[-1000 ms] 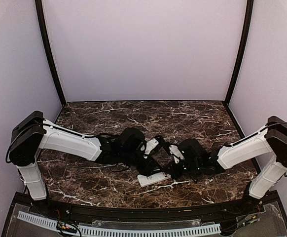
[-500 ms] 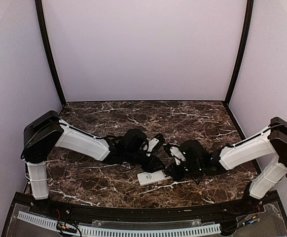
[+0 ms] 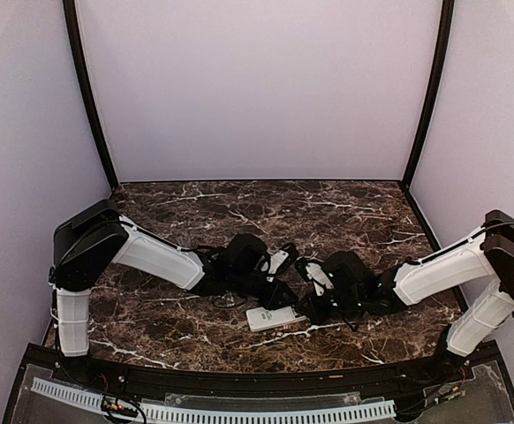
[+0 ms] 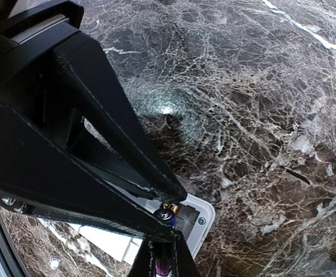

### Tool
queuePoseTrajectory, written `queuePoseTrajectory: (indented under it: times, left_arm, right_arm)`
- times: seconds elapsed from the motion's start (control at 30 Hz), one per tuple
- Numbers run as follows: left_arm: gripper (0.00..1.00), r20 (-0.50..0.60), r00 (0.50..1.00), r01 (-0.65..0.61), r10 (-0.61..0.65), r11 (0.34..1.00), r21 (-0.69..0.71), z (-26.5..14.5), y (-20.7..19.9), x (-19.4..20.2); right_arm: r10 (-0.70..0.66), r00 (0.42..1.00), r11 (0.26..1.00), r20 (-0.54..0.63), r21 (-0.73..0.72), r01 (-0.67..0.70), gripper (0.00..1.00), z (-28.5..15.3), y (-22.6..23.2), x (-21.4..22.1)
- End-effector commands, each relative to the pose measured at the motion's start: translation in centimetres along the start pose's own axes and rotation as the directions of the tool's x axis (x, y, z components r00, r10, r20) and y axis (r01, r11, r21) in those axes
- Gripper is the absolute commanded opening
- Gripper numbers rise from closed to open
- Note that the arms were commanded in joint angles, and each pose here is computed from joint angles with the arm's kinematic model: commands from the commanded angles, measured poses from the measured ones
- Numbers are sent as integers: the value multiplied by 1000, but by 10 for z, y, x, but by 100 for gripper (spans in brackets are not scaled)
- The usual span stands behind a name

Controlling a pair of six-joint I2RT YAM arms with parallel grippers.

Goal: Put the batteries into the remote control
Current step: Adjust the battery.

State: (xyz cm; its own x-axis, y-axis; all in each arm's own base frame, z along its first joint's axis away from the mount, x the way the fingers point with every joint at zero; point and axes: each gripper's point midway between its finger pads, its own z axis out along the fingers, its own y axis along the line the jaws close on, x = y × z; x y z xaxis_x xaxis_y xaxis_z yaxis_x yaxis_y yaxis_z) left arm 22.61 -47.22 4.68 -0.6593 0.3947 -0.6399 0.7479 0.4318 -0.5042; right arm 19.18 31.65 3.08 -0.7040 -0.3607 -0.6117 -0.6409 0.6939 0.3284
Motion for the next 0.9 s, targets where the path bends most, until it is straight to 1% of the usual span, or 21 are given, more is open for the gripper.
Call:
queuePoseTrajectory:
  times: [0.0, 0.13, 0.33, 0.6, 0.87]
  left_arm:
    - [14, -7, 1000, -12, 12, 999, 30, 4, -4, -1]
    - [13, -42, 999, -2, 3, 1000, 28, 5, -1, 11]
    - [8, -53, 999, -8, 10, 999, 40, 11, 0, 13]
    - [6, -101, 995, 5, 0, 998, 57, 14, 1, 27]
    - [2, -119, 993, 20, -10, 997, 79, 15, -2, 33]
  right_arm:
    - [2, 996, 1000, -86, 12, -1, 0, -1, -3, 28]
    - [7, 997, 1000, -72, 22, -6, 0, -4, -5, 27]
    - [0, 997, 1000, -73, 26, 2, 0, -3, -6, 27]
    - [-2, 998, 999, -66, 38, 5, 0, -4, -7, 25]
    - [14, 998, 998, -63, 54, -11, 0, -4, -10, 25]
